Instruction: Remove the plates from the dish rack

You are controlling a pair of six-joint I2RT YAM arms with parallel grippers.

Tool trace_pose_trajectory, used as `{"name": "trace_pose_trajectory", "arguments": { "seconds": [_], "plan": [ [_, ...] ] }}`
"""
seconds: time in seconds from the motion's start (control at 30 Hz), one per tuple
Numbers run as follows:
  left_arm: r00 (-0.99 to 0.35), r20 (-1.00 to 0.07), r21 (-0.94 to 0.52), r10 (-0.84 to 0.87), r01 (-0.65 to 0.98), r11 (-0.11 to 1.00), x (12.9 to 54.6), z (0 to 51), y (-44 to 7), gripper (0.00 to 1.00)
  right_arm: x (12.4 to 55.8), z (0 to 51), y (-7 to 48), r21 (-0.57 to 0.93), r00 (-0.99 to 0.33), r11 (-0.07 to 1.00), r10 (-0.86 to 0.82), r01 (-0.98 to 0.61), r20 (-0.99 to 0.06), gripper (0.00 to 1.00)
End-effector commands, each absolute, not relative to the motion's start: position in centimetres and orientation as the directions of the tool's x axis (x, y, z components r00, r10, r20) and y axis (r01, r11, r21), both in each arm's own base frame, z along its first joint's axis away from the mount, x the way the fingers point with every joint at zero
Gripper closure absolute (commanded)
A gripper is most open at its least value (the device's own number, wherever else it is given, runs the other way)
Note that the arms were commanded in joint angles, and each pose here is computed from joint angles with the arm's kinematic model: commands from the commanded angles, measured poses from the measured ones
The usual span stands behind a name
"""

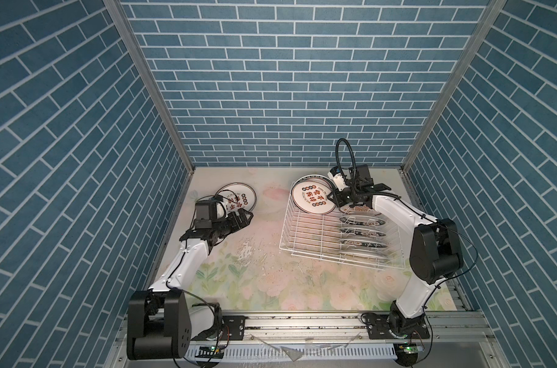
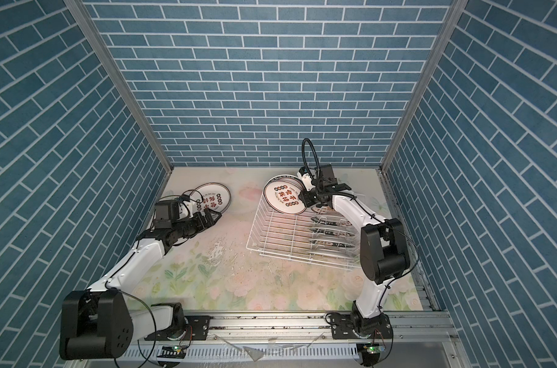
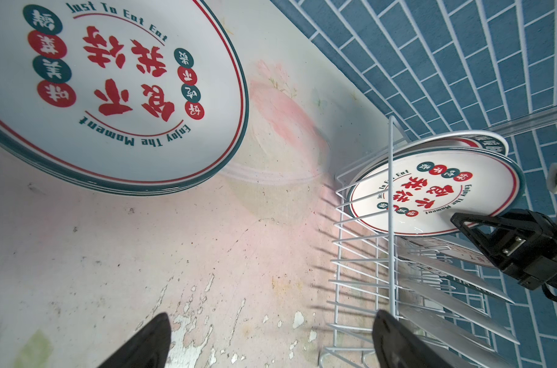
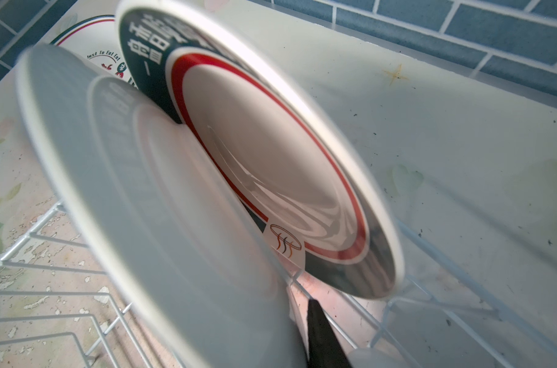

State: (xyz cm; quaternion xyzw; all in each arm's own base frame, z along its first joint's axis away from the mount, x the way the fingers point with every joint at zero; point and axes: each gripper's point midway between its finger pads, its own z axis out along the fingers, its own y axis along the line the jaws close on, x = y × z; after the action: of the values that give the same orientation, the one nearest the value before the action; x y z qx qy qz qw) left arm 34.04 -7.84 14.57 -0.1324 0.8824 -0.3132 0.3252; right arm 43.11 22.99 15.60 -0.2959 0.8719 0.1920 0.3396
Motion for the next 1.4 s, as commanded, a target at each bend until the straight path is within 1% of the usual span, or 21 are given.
{"name": "trace_pose_trajectory", "arguments": {
  "seconds": [0.0, 0.07, 0.3, 0.6, 0.83, 1.2, 1.37],
  "plan": [
    [-0.765, -0.487, -0.629, -0.422, -0.027, 0.777, 33.8, 13.9, -8.0, 0.01, 42.9, 16.6, 25.3, 0.104, -0.501, 0.668, -0.436, -0.737, -0.748, 0.77],
    [-0.765, -0.487, -0.629, -0.421, -0.027, 0.777, 33.8, 13.8, -8.0, 0.01, 42.8, 16.6, 25.3, 0.096, -0.49, 0.662, -0.441, -0.743, -0.752, 0.78],
    [-0.766, -0.485, -0.629, -0.422, -0.03, 0.777, 33.8, 13.7, -8.0, 0.01, 42.0, 16.8, 25.2, 0.06, -0.455, 0.648, -0.462, -0.759, -0.762, 0.92],
    [-0.766, -0.485, -0.629, -0.422, -0.029, 0.777, 33.8, 13.8, -8.0, 0.01, 41.8, 16.8, 24.9, 0.038, -0.446, 0.653, -0.472, -0.756, -0.76, 1.0],
    [-0.767, -0.482, -0.63, -0.423, -0.033, 0.776, 33.8, 13.6, -8.0, 0.01, 41.1, 18.0, 24.8, 0.007, -0.406, 0.644, -0.474, -0.765, -0.782, 1.0],
    [-0.765, -0.484, -0.635, -0.426, -0.028, 0.772, 33.9, 13.8, -8.0, 0.01, 40.0, 21.9, 23.6, -0.054, -0.349, 0.67, -0.452, -0.74, -0.821, 1.0],
    [-0.756, -0.498, -0.647, -0.425, -0.002, 0.762, 34.1, 14.8, -8.3, 0.01, 39.3, 24.4, 23.3, -0.05, -0.33, 0.688, -0.41, -0.724, -0.851, 1.0]
  ]
}}
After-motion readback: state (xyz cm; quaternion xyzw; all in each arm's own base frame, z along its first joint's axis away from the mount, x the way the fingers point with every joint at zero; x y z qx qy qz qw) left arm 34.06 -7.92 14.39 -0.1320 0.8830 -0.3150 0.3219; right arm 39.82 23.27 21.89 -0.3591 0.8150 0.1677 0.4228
